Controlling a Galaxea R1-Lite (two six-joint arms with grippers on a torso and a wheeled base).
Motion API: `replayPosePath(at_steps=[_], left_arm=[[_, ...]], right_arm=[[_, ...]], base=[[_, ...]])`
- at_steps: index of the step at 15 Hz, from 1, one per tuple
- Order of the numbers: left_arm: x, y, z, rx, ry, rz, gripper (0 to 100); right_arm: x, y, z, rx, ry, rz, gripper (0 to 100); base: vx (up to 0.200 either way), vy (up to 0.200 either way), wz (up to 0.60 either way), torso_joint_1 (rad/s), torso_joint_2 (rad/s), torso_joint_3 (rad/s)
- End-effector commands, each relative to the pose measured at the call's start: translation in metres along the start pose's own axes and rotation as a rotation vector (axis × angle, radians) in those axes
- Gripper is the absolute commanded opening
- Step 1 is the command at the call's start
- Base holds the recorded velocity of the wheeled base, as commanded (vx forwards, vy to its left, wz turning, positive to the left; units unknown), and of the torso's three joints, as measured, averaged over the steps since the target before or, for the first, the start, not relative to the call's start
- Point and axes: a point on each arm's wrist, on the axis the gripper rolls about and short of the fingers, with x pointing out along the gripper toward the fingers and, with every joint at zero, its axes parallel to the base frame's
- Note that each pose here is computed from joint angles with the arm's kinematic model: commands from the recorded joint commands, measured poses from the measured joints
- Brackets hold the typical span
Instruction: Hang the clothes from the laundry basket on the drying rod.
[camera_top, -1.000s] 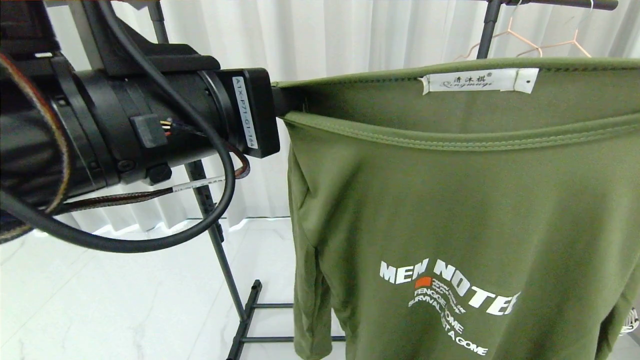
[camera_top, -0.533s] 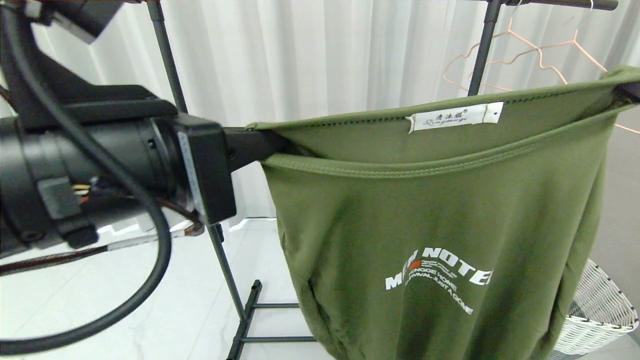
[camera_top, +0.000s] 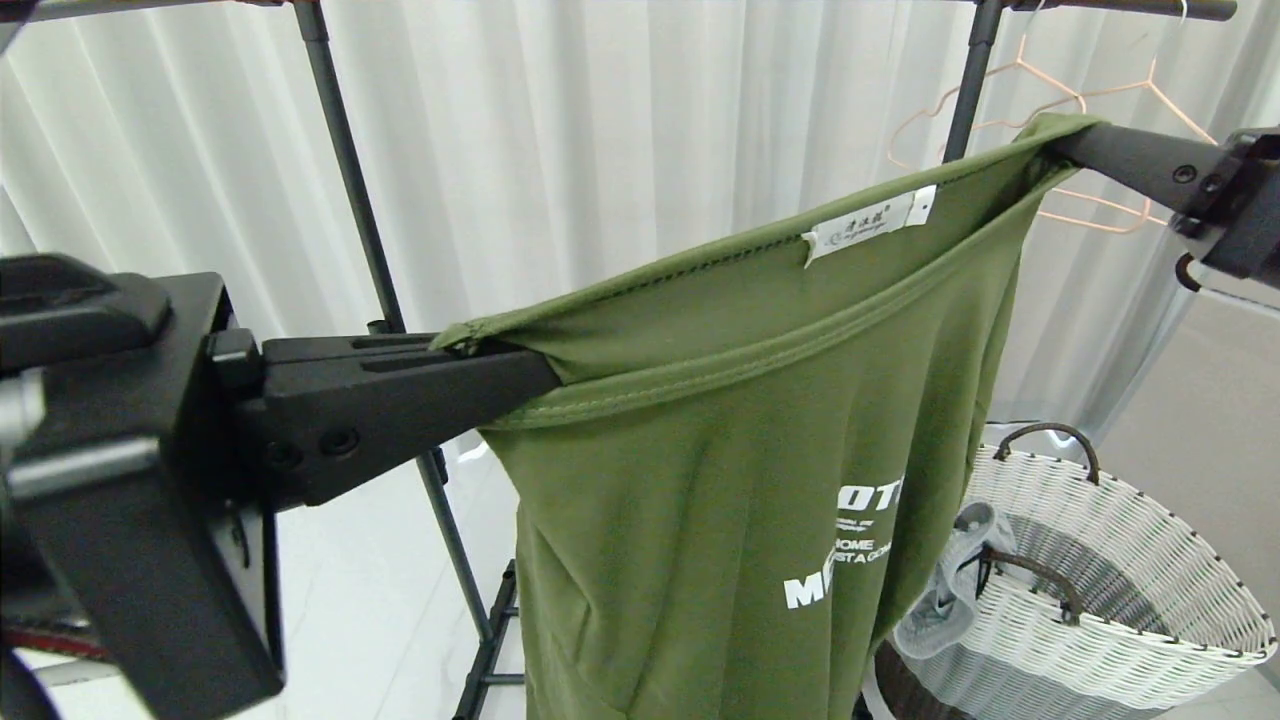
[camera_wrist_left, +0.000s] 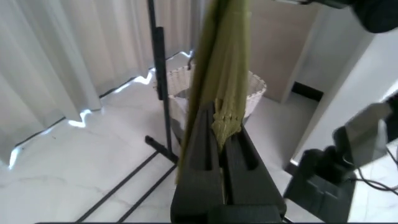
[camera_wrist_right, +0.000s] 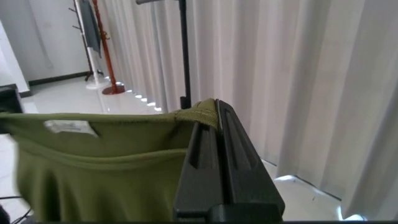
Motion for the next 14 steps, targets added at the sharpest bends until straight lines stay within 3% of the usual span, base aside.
replayPosePath(at_steps=[1, 7, 9, 14], left_arm=[[0.000, -0.002, 0.000, 0.003, -0.001, -0.005, 0], [0.040, 0.035, 0.045, -0.016, -0.090, 0.175, 0], [0.044, 0.036, 0.047, -0.013, -0.091, 0.174, 0], [0.043, 0.036, 0.040, -0.012, -0.069, 0.165, 0]], right_arm=[[0.003, -0.003, -0.005, 0.011, 0.016, -0.004, 0], [-0.021, 0.016, 0.011, -0.029, -0.039, 0.010, 0], [-0.027, 0.021, 0.016, -0.043, -0.056, 0.016, 0], [-0.029, 0.020, 0.007, -0.027, -0.024, 0.006, 0]], base=[[0.000, 0.000, 0.00, 0.000, 0.00, 0.000], [0.000, 0.000, 0.00, 0.000, 0.00, 0.000], [0.000, 0.000, 0.00, 0.000, 0.00, 0.000], [0.000, 0.000, 0.00, 0.000, 0.00, 0.000]])
